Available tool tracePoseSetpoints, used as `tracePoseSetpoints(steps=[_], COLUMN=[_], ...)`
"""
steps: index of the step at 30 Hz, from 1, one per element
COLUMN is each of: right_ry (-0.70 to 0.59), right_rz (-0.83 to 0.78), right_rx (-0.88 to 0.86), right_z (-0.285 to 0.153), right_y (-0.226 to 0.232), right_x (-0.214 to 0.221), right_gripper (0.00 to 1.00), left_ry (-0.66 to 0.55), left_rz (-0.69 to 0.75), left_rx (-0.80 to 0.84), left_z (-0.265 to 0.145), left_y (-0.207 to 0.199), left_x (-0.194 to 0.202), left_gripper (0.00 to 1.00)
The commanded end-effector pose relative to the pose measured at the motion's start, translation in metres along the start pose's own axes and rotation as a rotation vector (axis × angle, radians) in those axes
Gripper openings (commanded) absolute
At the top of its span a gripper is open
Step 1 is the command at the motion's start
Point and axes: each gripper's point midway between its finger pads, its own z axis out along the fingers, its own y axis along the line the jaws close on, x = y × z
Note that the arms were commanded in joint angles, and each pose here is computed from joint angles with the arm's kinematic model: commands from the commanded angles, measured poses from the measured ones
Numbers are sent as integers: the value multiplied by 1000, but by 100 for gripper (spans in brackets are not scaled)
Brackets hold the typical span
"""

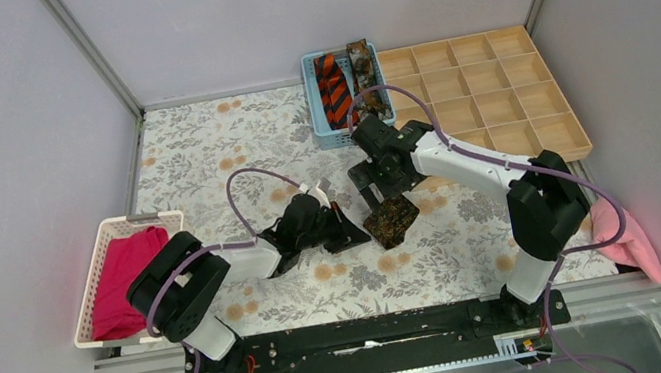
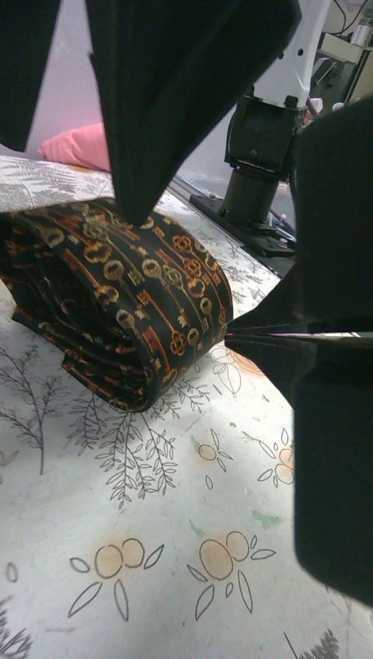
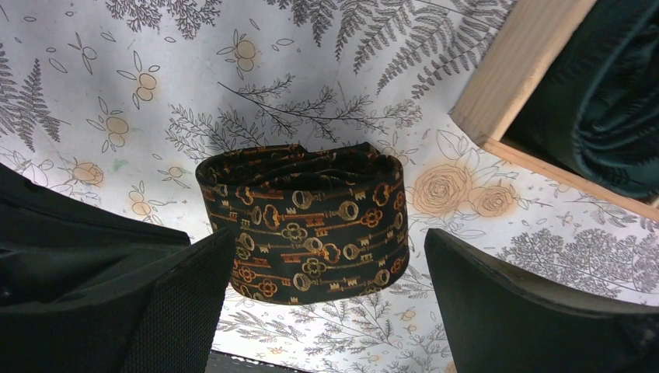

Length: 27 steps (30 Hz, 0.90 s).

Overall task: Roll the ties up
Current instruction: Roll the tie at the center of the board.

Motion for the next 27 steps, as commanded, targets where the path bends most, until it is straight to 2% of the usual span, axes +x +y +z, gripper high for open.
tracePoseSetpoints(steps=[1, 16, 27], right_ry=[-10, 26, 49], right_rz=[-22, 31, 45], right_rx=[-94, -133, -183], right_z=[1, 28, 35], right_y=[12, 12, 19], right_x=[-13, 15, 33], right_gripper=[100, 100, 100], left_ry=[5, 9, 34], left_rz=[4, 55, 46], left_rx=[54, 42, 11], left_z=[3, 6, 17], left_y=[-9, -15, -2], left_x=[10, 21, 27], left_gripper=[0, 0, 0])
